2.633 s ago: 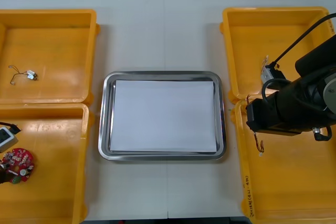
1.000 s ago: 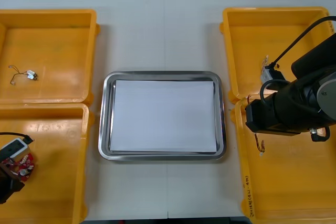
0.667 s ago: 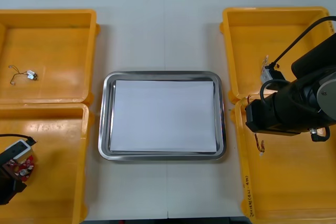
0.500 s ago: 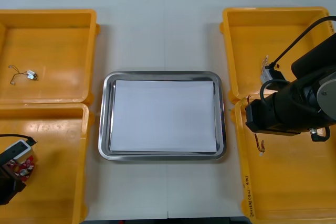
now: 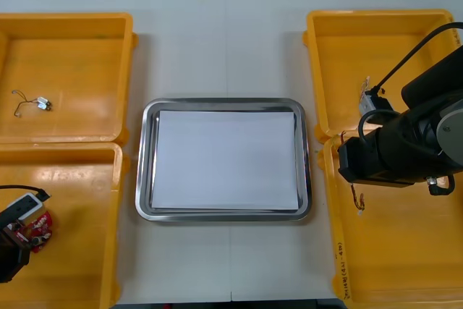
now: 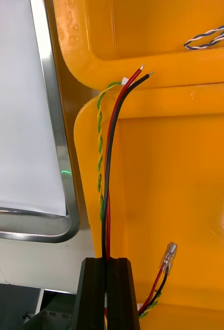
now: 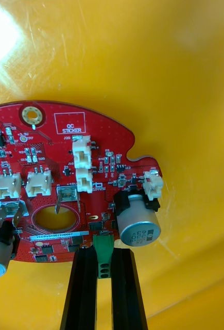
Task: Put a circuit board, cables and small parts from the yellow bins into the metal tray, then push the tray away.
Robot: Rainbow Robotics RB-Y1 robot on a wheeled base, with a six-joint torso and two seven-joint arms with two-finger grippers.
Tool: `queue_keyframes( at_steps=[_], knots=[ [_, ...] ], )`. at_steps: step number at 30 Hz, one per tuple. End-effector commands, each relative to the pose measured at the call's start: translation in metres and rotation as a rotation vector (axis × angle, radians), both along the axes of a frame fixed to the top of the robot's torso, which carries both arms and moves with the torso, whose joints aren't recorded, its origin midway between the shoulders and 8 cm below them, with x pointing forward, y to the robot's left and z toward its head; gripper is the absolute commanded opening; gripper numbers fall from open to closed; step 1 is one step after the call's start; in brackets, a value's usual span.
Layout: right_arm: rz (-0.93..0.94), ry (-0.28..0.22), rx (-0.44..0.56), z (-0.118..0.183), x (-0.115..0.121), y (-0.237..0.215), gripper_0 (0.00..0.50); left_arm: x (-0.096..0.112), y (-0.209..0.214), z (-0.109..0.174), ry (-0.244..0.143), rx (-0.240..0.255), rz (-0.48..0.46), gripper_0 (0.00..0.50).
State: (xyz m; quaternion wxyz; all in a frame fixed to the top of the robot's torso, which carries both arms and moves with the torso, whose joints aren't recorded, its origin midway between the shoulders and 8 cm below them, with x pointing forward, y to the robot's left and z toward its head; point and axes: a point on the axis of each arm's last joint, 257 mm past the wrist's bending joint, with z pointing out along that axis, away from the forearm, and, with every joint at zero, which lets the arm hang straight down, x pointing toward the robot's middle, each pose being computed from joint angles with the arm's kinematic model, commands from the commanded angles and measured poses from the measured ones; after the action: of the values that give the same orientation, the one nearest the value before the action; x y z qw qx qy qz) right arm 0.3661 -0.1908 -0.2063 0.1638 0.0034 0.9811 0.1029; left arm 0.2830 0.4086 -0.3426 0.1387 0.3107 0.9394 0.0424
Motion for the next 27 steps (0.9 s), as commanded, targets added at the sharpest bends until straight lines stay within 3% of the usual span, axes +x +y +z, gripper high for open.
queue_keyframes(
  at_steps=[1,11,24,27],
  knots=[
    [-0.013,-0.011,0.001,0.005,0.003,0.004,0.0,-0.009,-0.002,-0.008,0.016,-0.024,0.09,0.0],
    [-0.014,-0.012,0.0,0.005,0.004,0.004,0.0,0.001,0.001,0.019,-0.04,-0.032,0.09,0.0],
    [-0.015,-0.012,-0.003,0.005,0.004,0.003,0.0,-0.012,0.005,0.08,-0.047,-0.009,0.102,0.0],
    [-0.013,-0.012,-0.003,0.005,0.003,0.003,0.0,-0.013,0.003,0.096,-0.065,-0.01,0.127,0.0]
  ],
)
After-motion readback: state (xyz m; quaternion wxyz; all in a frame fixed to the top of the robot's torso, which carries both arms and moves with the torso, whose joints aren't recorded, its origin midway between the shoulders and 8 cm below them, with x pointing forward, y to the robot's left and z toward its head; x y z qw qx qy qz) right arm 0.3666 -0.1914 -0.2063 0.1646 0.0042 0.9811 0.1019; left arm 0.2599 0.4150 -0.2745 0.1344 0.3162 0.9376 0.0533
